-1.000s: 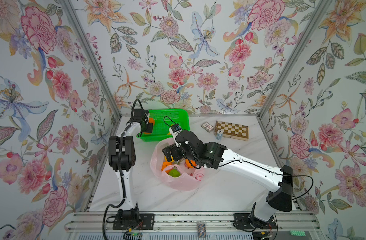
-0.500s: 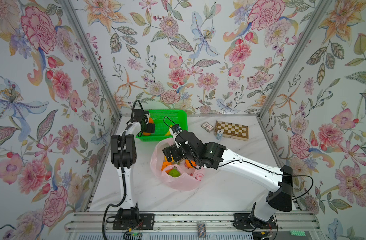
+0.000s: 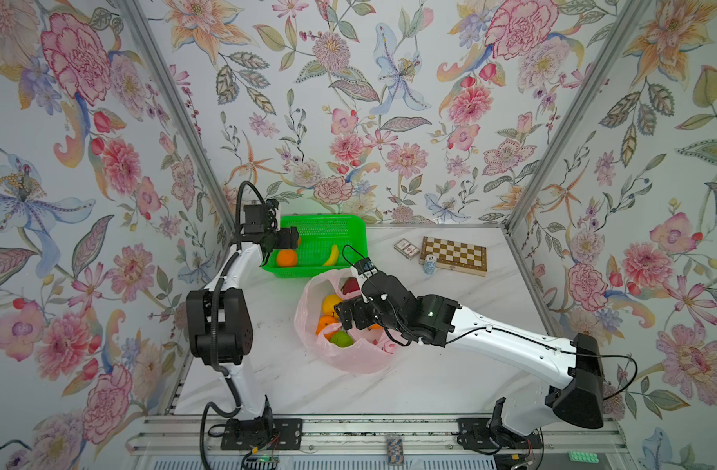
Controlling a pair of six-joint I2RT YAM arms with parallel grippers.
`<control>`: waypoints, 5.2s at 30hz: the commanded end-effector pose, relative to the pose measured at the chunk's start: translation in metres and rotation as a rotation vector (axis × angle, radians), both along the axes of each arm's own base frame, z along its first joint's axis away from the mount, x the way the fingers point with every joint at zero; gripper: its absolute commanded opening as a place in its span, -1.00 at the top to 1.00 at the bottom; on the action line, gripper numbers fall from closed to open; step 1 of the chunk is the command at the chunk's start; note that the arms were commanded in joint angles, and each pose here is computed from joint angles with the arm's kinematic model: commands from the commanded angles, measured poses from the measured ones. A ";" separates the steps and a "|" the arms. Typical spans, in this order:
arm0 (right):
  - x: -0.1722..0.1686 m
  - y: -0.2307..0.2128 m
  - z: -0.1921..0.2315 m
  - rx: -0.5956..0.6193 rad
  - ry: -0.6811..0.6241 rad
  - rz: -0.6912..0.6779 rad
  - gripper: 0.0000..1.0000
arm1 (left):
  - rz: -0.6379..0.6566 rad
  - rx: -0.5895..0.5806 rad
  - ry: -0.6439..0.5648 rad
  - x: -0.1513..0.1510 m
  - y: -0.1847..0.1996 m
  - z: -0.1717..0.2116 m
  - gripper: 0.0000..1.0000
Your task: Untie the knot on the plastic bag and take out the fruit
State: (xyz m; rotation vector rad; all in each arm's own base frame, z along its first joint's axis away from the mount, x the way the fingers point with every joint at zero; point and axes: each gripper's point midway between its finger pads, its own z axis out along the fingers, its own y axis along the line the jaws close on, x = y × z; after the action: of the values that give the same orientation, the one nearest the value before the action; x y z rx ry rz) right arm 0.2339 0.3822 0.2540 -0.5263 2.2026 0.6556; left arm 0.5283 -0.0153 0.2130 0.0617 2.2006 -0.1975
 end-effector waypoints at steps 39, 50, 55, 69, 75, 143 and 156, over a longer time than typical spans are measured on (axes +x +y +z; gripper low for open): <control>0.012 -0.071 -0.177 -0.011 0.461 -0.294 -0.78 | -0.429 -0.125 0.340 -0.333 -0.195 -0.085 -0.57; 0.054 -0.049 -0.150 0.055 0.388 -0.286 -0.77 | -0.539 -0.090 0.462 -0.367 -0.215 -0.141 -0.40; 0.060 -0.046 -0.161 -0.023 0.364 -0.273 -0.75 | -0.535 -0.097 0.470 -0.370 -0.212 -0.151 -0.39; 0.081 -0.063 -0.188 -0.467 0.137 -0.130 -0.98 | -0.528 -0.091 0.439 -0.366 -0.211 -0.150 -0.39; 0.078 -0.049 -0.209 -0.484 0.203 -0.039 -0.74 | -0.523 -0.095 0.438 -0.364 -0.212 -0.151 -0.39; 0.068 -0.064 -0.081 0.666 0.400 -0.090 -0.05 | -0.577 -0.036 -0.097 -0.216 -0.196 -0.025 -0.62; 0.065 -0.069 -0.084 0.662 0.430 -0.103 -0.04 | -0.997 0.105 -0.475 -0.262 -0.218 0.046 -0.70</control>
State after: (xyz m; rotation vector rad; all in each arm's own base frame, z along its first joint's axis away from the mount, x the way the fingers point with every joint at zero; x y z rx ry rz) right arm 0.3002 0.3140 0.1638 0.0882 2.2065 1.4422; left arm 0.2833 -0.2186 0.2428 0.9745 1.7288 -0.5073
